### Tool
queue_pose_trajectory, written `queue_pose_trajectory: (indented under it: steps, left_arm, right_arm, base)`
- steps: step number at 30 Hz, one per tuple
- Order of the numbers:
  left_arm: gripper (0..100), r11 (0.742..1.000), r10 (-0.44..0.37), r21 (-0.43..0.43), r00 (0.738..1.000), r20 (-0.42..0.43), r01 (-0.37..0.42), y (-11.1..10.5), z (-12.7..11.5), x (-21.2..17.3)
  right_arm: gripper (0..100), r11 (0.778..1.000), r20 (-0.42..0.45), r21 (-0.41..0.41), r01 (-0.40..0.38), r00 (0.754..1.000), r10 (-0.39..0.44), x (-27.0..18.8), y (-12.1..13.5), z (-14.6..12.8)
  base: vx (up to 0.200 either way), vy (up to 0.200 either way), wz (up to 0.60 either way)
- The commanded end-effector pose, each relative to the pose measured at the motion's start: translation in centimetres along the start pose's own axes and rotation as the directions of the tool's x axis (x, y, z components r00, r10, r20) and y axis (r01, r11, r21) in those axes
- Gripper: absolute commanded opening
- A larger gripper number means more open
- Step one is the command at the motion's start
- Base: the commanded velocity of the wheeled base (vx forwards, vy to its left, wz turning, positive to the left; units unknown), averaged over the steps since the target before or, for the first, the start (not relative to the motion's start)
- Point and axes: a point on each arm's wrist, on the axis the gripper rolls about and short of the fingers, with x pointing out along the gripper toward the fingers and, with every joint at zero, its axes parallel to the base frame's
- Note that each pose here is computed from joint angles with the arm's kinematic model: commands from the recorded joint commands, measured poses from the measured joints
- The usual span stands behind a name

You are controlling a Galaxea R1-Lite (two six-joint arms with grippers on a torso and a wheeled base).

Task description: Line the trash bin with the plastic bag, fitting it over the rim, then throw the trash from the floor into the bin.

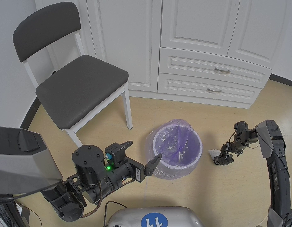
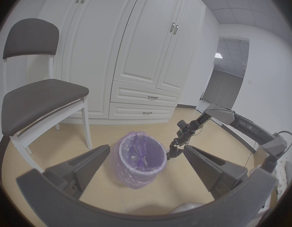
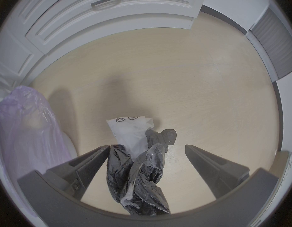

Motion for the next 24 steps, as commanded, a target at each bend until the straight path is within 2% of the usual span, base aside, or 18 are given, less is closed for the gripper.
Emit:
queue_pose_trajectory:
  steps: [1, 13, 14, 24]
  left_arm:
    - [100, 1.000, -0.002, 0.001, 1.000, -0.008, 0.002, -0.1, -0.2, 0.0]
    - [100, 1.000, -0.006, 0.003, 1.000, -0.012, 0.006, -0.2, -0.3, 0.0]
    - [100, 1.000, -0.006, 0.003, 1.000, -0.012, 0.006, -0.2, -0.3, 0.0]
    - [100, 1.000, -0.003, 0.002, 1.000, -0.004, 0.003, -0.1, -0.1, -0.2]
  right_arm:
    - [100, 0.999, -0.021, -0.034, -0.003, 1.000, 0.003, 0.7, 0.5, -0.8]
    - [100, 0.998, -0.040, -0.063, -0.008, 0.999, 0.005, 1.5, 1.1, -1.7]
    - [0, 0.998, -0.040, -0.063, -0.008, 0.999, 0.005, 1.5, 1.1, -1.7]
    - [0, 0.999, 0.002, -0.051, -0.010, 1.000, 0.010, 0.0, 1.4, -0.3]
  base:
    - [0.000, 0.000, 0.00]
    - [0.000, 0.000, 0.00]
    - [0.000, 0.000, 0.00]
    - [0.000, 0.000, 0.00]
